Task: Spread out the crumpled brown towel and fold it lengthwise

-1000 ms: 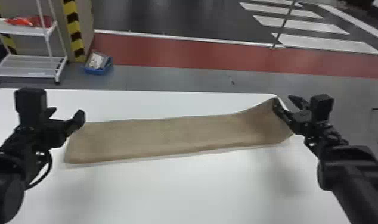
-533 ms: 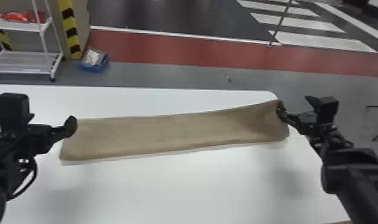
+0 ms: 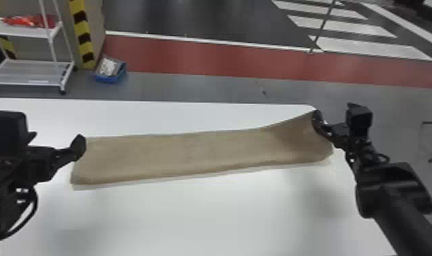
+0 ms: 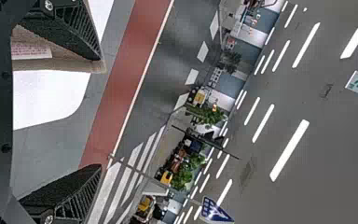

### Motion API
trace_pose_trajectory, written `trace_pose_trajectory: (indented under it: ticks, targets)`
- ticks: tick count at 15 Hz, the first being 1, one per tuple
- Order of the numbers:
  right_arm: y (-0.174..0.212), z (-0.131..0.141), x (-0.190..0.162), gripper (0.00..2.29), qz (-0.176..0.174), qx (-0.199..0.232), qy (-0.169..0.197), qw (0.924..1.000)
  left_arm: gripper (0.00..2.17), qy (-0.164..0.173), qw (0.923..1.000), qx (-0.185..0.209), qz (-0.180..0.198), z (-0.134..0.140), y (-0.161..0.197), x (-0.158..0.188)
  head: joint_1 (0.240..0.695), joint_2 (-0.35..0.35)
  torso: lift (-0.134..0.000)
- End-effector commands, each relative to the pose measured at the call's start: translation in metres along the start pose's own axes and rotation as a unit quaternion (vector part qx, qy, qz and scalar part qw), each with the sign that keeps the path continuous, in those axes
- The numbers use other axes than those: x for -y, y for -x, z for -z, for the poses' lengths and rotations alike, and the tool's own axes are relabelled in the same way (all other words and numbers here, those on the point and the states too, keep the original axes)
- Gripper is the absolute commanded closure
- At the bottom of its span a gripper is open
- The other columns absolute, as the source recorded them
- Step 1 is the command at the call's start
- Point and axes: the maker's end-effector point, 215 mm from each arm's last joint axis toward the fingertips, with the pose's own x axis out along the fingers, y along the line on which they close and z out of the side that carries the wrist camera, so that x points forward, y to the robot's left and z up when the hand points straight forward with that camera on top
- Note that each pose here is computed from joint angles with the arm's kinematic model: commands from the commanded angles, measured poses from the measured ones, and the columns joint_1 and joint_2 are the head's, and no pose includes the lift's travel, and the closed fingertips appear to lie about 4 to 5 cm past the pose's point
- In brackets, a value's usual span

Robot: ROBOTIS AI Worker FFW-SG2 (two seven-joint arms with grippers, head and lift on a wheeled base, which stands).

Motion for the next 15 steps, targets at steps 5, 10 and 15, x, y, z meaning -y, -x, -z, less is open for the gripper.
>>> trace_pose_trajectory:
  ticks: [5, 10, 15]
  targets:
    - [-0.002, 0.002, -0.003, 0.07, 0.013, -0.003, -0.012, 0.9998, 0.05, -0.002, 1.0000, 0.002, 0.000, -0.002, 0.004, -0.001, 0.672, -0.219, -0.124]
    - [0.013, 0.016, 0.019, 0.07, 0.021, -0.003, -0.053, 0.9984, 0.09, 0.024, 0.9997, -0.001, 0.008, 0.002, 0.013, -0.002, 0.673, -0.223, -0.124]
    - [0.050, 0.045, 0.040, 0.15, -0.038, -0.009, -0.166, 0.9853, 0.27, 0.041, 0.9940, -0.095, 0.037, 0.055, 0.019, 0.007, 0.695, -0.248, -0.124]
